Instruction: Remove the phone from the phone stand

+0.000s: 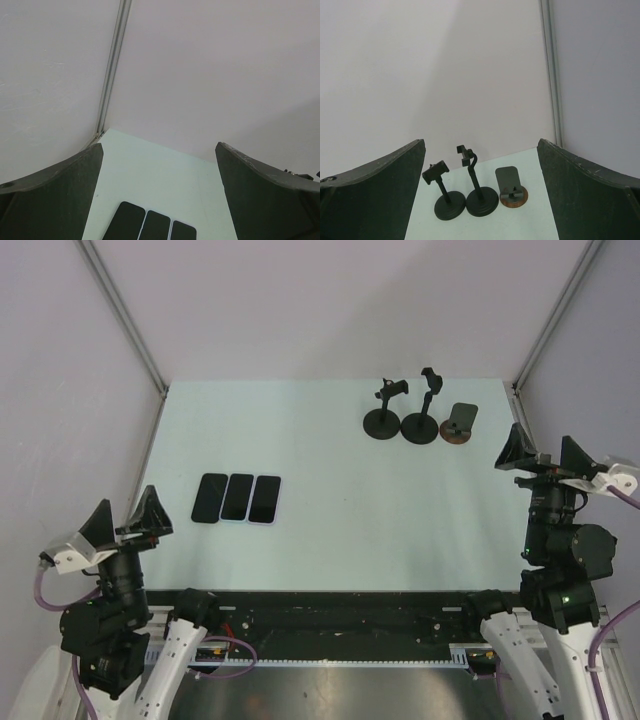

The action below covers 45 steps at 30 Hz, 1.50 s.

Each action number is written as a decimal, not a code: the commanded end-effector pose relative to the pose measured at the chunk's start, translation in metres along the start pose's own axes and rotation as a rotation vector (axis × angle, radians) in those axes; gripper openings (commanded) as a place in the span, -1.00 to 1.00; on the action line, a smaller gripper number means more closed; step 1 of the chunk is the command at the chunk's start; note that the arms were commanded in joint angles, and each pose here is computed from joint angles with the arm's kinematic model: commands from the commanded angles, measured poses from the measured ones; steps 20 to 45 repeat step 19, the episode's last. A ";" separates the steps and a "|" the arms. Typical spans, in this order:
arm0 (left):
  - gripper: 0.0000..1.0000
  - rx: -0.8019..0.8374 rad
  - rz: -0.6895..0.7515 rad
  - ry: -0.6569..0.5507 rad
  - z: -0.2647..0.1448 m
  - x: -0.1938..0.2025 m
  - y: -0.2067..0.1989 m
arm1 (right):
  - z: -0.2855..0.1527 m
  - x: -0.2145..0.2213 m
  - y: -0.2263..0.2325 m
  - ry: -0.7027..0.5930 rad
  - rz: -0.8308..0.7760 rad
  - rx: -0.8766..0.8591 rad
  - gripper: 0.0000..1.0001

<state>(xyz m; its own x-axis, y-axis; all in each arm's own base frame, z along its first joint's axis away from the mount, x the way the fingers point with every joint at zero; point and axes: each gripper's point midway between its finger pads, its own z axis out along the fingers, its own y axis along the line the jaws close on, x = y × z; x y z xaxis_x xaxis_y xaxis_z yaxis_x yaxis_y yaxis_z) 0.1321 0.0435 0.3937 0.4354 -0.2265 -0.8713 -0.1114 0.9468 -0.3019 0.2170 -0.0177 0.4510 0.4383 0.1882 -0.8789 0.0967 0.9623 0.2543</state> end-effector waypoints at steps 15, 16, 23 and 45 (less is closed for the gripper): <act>1.00 0.003 0.024 0.008 0.008 -0.005 -0.005 | -0.010 -0.010 -0.002 -0.051 -0.042 -0.002 0.99; 1.00 0.003 0.023 0.007 0.008 -0.006 -0.005 | -0.010 -0.009 -0.002 -0.049 -0.041 -0.002 1.00; 0.99 0.008 0.027 0.010 0.008 -0.004 -0.006 | -0.010 -0.010 -0.002 -0.053 -0.035 -0.005 1.00; 0.99 0.008 0.027 0.010 0.008 -0.004 -0.006 | -0.010 -0.010 -0.002 -0.053 -0.035 -0.005 1.00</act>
